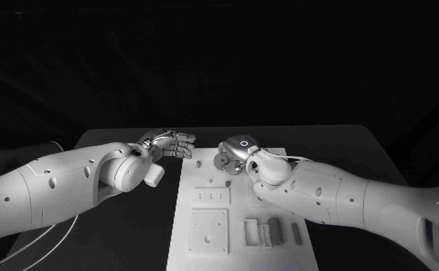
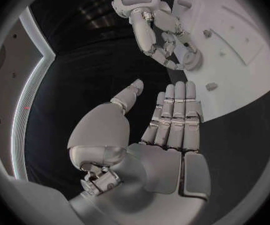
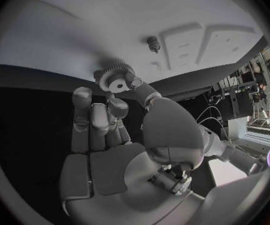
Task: Assemble the parts on the task board
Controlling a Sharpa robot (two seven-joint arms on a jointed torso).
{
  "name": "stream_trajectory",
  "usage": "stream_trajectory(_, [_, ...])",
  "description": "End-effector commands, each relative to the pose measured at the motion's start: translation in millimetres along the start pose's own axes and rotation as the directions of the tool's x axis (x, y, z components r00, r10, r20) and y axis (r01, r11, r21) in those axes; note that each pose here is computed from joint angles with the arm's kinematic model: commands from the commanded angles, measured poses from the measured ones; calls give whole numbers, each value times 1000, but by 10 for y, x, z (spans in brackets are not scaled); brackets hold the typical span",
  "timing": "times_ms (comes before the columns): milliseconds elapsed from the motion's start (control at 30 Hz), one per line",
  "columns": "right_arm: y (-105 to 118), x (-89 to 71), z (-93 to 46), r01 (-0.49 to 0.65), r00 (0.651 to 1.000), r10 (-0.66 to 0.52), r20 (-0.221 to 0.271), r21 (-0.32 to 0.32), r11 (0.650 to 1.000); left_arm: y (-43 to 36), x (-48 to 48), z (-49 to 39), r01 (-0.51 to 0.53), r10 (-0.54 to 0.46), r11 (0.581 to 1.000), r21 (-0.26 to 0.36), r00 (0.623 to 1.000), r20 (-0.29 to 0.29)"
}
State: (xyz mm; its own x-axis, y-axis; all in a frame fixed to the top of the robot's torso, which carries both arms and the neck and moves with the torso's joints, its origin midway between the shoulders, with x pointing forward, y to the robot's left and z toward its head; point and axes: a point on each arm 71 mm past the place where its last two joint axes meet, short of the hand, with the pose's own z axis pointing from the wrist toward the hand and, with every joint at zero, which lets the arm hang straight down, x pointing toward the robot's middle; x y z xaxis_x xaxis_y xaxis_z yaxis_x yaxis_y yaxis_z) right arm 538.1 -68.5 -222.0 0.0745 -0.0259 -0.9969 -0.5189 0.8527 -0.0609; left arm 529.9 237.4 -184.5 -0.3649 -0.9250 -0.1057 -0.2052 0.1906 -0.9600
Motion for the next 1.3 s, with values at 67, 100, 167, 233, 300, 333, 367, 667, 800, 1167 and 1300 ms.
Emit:
stream_trajectory(67, [23, 1, 6, 1, 1000, -1, -8, -9, 1000, -19, 27, 6, -3, 3, 1000, 10, 1000, -18])
stream_trajectory(100, [26, 2, 7, -1, 1000, 1, -11, -10, 1000, -18, 26, 6, -3, 3, 1000, 10, 1000, -17])
stream_trajectory(167, [26, 3, 8, -5, 1000, 4, -15, -12, 1000, -18, 25, 5, -3, 3, 1000, 10, 1000, -17])
stream_trajectory(233, [24, 5, 8, -12, 1000, 12, -19, -12, 1000, -18, 24, 4, -2, 3, 1000, 10, 1000, -17])
stream_trajectory(300, [23, 6, 9, -12, 1000, 11, -22, -15, 1000, -17, 22, 3, -2, 3, 1000, 9, 1000, -16])
stream_trajectory(333, [18, 9, 8, -18, 1000, 18, -26, -11, 1000, -18, 22, 3, -3, 3, 1000, 9, 1000, -16])
stream_trajectory(367, [15, 11, 9, -19, 999, 18, -30, -10, 1000, -18, 21, 3, -3, 3, 1000, 9, 1000, -16])
stream_trajectory(667, [-7, 24, 6, -18, 999, 18, -49, 0, 1000, -17, 17, 1, -3, 3, 1000, 9, 1000, -13])
stream_trajectory(800, [-7, 25, 6, -20, 999, 20, -51, 2, 1000, -17, 15, 1, -3, 3, 1000, 9, 1000, -13])
stream_trajectory(1167, [-17, 27, -2, -26, 998, 26, -54, 5, 1000, -16, 20, 1, -3, 3, 1000, 8, 1000, -15])
stream_trajectory(1300, [-23, 28, -10, -30, 998, 31, -57, 5, 1000, -15, 13, -2, -2, 3, 1000, 7, 1000, -13])
